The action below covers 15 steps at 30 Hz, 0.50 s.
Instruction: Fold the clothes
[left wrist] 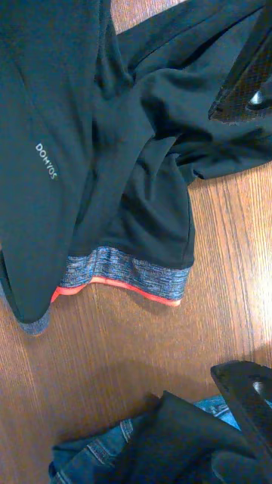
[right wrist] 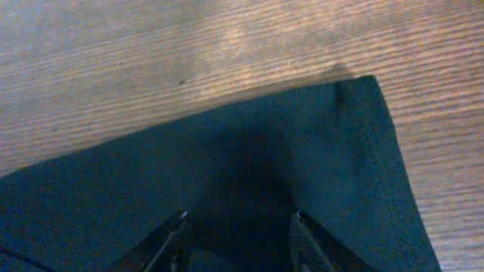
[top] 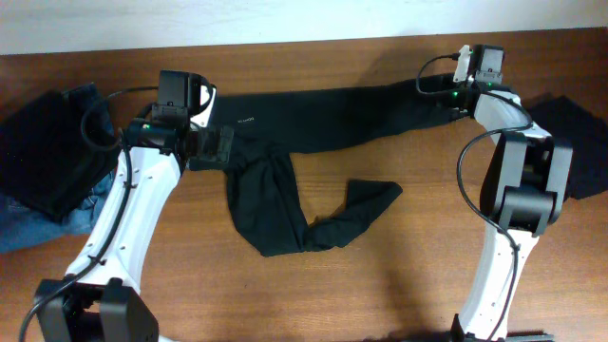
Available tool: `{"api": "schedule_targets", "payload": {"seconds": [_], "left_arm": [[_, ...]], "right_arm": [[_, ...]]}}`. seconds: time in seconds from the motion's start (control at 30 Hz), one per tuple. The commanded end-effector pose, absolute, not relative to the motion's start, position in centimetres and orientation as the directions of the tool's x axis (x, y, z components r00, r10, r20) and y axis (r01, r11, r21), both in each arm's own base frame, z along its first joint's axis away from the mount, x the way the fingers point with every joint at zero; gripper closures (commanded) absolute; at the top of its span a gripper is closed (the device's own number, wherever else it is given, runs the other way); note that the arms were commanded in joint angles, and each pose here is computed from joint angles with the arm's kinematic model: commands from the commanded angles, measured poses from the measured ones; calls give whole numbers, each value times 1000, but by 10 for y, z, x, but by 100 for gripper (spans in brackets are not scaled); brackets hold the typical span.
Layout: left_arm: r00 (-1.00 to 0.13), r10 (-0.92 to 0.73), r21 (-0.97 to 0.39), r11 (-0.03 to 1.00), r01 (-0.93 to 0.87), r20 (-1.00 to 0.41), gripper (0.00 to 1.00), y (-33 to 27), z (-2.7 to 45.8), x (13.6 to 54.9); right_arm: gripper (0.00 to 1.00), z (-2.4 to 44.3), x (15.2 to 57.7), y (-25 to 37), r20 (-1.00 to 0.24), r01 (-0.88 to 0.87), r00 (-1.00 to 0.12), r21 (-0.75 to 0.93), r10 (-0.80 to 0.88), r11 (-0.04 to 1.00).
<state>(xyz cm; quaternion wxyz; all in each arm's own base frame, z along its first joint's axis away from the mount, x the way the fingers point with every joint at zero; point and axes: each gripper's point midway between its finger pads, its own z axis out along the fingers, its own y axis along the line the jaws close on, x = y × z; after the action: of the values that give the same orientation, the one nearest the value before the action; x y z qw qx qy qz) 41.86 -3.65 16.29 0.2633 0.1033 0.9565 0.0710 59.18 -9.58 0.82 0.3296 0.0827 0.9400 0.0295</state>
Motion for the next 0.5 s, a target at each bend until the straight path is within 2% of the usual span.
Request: {"api": "schedule_targets", "payload": {"seconds": [0.0, 0.07, 0.13, 0.17, 0.27, 0.47], "left_arm": [[-825, 218, 170, 974, 150, -521, 1, -40, 176, 419], [-827, 218, 170, 974, 151, -518, 1, -40, 175, 418], [-832, 219, 170, 974, 153, -509, 1, -40, 174, 416], [-834, 220, 170, 973, 153, -506, 1, -39, 173, 415], [-842, 221, 171, 973, 155, -492, 1, -39, 171, 412], [-861, 194, 170, 977, 127, -471, 1, -24, 168, 408]], "right_arm": [[53, -15, 589, -97, -589, 148, -787, 113, 186, 983], [49, -10, 592, -101, -599, 157, -776, 116, 196, 981], [27, 0, 596, -105, -607, 159, -769, 120, 199, 980], [24, 2, 597, -105, -607, 157, -769, 122, 199, 980], [2, 26, 602, -103, -608, 145, -770, 128, 193, 981], [1, 116, 613, -91, -667, 95, -724, 154, 174, 984]]}}
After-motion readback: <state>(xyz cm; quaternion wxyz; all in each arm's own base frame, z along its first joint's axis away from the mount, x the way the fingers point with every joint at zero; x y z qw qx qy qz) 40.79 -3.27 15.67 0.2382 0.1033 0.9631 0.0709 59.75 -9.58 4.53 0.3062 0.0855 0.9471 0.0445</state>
